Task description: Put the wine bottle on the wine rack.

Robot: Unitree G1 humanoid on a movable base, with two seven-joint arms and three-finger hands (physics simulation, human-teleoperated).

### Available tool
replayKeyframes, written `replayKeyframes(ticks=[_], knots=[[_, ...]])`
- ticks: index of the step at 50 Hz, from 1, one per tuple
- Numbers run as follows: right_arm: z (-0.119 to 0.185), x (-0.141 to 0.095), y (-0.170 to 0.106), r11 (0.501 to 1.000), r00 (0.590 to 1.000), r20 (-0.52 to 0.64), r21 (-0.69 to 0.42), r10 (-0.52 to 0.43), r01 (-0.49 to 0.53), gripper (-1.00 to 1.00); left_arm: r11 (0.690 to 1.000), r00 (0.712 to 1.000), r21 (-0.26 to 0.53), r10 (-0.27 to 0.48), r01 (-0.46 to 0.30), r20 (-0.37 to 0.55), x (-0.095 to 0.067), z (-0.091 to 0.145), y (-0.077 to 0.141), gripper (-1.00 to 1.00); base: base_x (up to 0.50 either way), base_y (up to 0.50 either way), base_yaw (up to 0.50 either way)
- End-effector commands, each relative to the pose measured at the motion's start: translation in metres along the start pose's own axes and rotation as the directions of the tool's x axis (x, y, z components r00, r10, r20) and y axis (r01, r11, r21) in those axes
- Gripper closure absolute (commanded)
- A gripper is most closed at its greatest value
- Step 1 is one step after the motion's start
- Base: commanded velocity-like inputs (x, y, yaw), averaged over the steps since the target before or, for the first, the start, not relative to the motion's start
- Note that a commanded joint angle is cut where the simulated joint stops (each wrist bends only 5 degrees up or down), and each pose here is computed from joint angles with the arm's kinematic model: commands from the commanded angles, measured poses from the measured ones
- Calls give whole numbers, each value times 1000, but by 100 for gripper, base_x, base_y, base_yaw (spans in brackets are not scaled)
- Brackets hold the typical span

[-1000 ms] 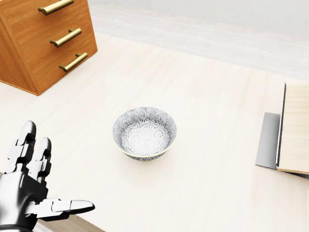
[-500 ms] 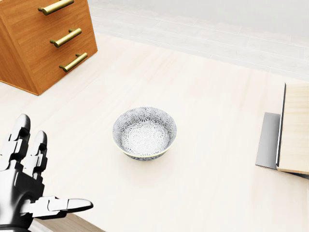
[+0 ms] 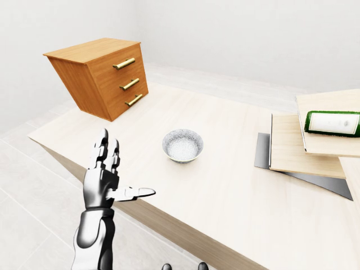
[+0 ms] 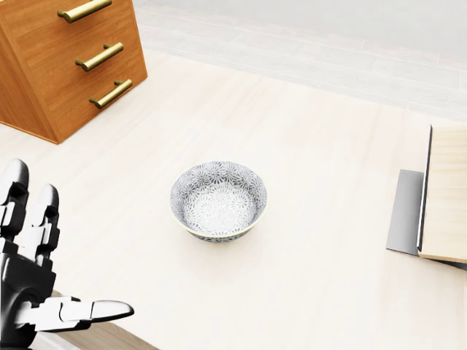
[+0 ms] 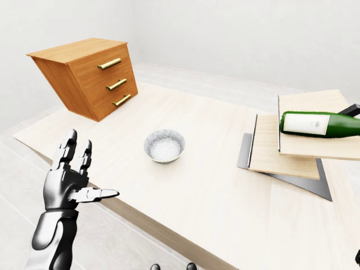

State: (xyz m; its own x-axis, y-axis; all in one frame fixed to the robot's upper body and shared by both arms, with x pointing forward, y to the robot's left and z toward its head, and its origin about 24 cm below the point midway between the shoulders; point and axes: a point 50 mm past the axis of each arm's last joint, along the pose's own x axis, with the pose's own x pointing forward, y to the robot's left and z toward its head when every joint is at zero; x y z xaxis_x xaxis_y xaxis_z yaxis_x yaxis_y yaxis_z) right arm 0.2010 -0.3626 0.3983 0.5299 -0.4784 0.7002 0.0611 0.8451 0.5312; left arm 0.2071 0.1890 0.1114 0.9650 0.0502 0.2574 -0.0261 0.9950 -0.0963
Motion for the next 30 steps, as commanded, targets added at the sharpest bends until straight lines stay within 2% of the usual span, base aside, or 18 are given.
replayKeyframes(ticks=[1, 3, 6, 8, 10, 24, 30], knots=[[5, -29, 25, 996, 996, 16, -20, 92, -92, -100, 1000, 999, 7, -4, 4, 39, -2, 10, 0, -100, 0, 0, 0], [9, -33, 25, 996, 997, 17, 44, 79, -79, -100, 1000, 999, 7, -5, 4, 44, -3, 11, -1, -100, 0, 0, 0], [15, -39, 30, 994, 994, 36, 24, 103, -104, -100, 1000, 999, 8, -7, 7, 54, -4, 14, -1, -100, 0, 0, 0], [19, -45, 32, 990, 992, 35, 70, 119, -121, -100, 1000, 998, 9, -9, 9, 60, -6, 16, -2, -100, 0, 0, 0], [21, -51, 36, 988, 988, 43, 49, 147, -149, -100, 1000, 998, 9, -10, 9, 64, -6, 17, -2, -100, 0, 0, 0], [48, -92, 51, 942, 956, 55, 163, 289, -294, -100, 1000, 998, 7, -6, 5, 65, -9, 18, 1, -100, 0, 0, 0], [52, -104, 52, 925, 948, 20, 214, 319, -316, -100, 1000, 998, 7, -9, 8, 68, -11, 19, 1, -100, 0, 0, 0]])
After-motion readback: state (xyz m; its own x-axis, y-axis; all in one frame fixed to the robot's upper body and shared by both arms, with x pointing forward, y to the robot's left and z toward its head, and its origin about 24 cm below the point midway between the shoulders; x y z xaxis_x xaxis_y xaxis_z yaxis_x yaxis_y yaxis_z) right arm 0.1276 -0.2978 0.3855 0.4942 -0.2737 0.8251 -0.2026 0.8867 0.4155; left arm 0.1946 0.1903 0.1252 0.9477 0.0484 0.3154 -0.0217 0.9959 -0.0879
